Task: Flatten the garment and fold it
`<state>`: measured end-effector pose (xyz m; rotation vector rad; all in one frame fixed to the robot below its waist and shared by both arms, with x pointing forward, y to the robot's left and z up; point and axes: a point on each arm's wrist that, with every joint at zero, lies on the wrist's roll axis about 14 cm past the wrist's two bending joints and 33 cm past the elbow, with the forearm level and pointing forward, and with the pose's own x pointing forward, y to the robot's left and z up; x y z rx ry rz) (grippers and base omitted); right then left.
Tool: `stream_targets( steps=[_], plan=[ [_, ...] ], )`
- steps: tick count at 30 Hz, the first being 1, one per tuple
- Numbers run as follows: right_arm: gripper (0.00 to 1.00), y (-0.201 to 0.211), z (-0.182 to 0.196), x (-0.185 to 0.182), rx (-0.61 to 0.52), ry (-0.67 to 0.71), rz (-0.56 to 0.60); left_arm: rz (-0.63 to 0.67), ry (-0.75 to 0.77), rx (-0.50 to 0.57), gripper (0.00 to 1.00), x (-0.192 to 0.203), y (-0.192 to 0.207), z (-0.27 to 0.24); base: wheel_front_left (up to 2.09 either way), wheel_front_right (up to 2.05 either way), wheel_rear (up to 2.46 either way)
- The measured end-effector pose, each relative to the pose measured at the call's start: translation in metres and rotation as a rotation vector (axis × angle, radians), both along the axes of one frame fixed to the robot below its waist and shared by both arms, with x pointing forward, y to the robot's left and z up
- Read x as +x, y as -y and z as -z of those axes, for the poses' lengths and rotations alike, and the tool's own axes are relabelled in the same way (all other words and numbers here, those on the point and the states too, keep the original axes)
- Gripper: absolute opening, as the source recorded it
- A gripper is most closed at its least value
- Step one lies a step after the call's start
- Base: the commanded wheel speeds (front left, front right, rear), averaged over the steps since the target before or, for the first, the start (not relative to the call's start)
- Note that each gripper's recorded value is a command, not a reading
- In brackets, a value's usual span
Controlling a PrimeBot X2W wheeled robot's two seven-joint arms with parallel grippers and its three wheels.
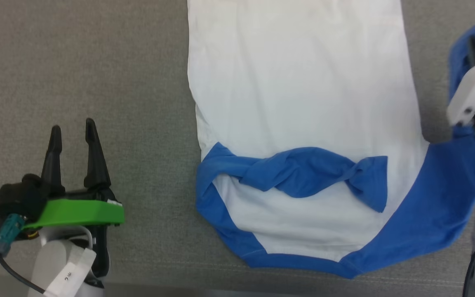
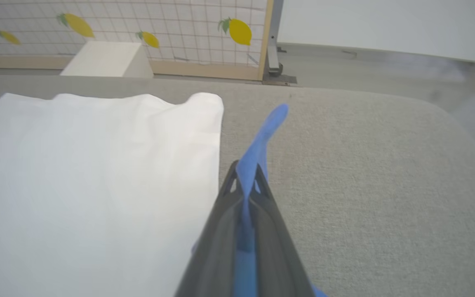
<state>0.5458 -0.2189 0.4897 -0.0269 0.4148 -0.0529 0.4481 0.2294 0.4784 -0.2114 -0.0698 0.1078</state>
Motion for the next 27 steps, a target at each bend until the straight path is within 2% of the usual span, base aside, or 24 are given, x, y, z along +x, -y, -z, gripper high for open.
stream_targets(
  steps=[6, 11, 18, 27],
  plan=[
    [0.00, -0.058, -0.045, -0.050, 0.014, 0.087, -0.185, 0.016, 0.038, 0.000, 1.00, -0.014, 0.006, -0.019, 0.00, 0.00, 0.00],
    [0.00, -0.110, -0.049, -0.077, 0.020, 0.076, -0.341, 0.027, 0.074, -0.006, 1.00, -0.019, 0.009, -0.033, 0.00, 0.00, 0.00],
    [0.00, -0.162, -0.007, -0.077, 0.001, -0.070, -0.494, 0.035, 0.079, -0.009, 1.00, -0.025, 0.011, -0.037, 0.00, 0.00, 0.00],
    [0.00, -0.194, 0.081, -0.071, -0.098, -0.354, -0.604, 0.007, 0.034, -0.012, 1.00, -0.031, 0.001, -0.022, 0.00, 0.00, 0.00]
  ],
)
